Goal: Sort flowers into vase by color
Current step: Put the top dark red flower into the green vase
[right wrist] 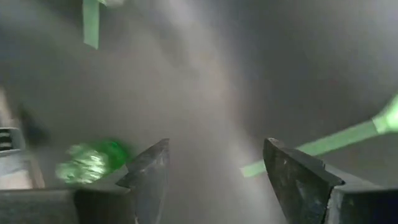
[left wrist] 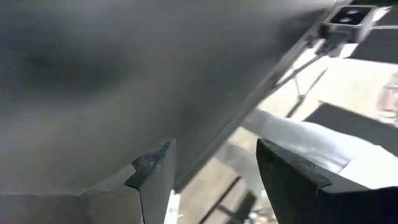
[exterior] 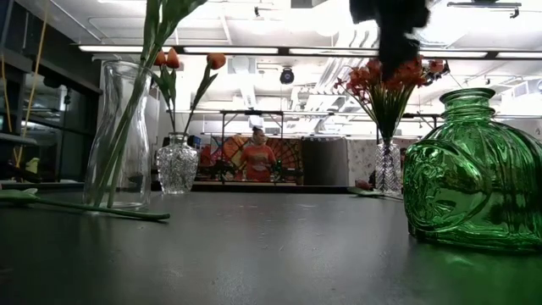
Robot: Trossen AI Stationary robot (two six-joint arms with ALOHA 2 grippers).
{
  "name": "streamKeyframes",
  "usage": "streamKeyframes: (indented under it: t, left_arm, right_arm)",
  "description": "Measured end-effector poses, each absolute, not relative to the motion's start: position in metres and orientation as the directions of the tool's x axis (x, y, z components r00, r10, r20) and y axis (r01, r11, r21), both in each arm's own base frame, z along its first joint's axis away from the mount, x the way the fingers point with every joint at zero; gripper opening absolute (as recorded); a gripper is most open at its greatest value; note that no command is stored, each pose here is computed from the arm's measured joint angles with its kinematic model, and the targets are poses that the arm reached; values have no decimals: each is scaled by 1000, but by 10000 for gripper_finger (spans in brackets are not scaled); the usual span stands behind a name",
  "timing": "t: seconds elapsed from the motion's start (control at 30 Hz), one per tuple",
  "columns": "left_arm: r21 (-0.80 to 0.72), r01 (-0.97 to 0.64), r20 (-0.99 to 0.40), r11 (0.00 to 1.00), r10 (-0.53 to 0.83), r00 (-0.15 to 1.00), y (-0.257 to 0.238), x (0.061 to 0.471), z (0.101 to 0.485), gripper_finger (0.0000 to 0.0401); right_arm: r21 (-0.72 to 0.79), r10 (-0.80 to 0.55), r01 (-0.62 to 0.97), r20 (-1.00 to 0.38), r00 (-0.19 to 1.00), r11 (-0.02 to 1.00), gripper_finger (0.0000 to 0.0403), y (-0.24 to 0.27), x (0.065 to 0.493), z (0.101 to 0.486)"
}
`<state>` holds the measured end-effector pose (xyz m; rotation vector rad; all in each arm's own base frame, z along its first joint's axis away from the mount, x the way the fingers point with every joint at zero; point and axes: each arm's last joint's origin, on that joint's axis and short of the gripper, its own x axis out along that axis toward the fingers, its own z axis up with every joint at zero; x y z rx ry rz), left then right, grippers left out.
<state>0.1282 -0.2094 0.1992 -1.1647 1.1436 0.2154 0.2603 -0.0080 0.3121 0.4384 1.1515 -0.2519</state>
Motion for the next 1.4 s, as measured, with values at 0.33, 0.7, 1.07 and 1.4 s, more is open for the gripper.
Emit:
streamKeyframes:
  t: [0.33,0.7,1.07,1.4]
  left_arm:
    - [-677,-686,-733,269,-341,589,-235,144,170,209]
    - [-683,-717,-717,137,-311,624,-234,150,169,209]
    - [-694,-712,-702,107,-316,638,-235,151,170,209]
    - [-685,-719,-708,116,-339,620,-236,150,170,209]
  right_arm:
    - [189,-132,775,-935,331,602,243,-53,247,220]
    - [73,-295,940,-939,177,334,242,-130,231,181]
    - [-68,-368,933,-927,72,355,222,-142,252,143]
    - [-52,-308,904,-947,90,424,43,-144,258,129]
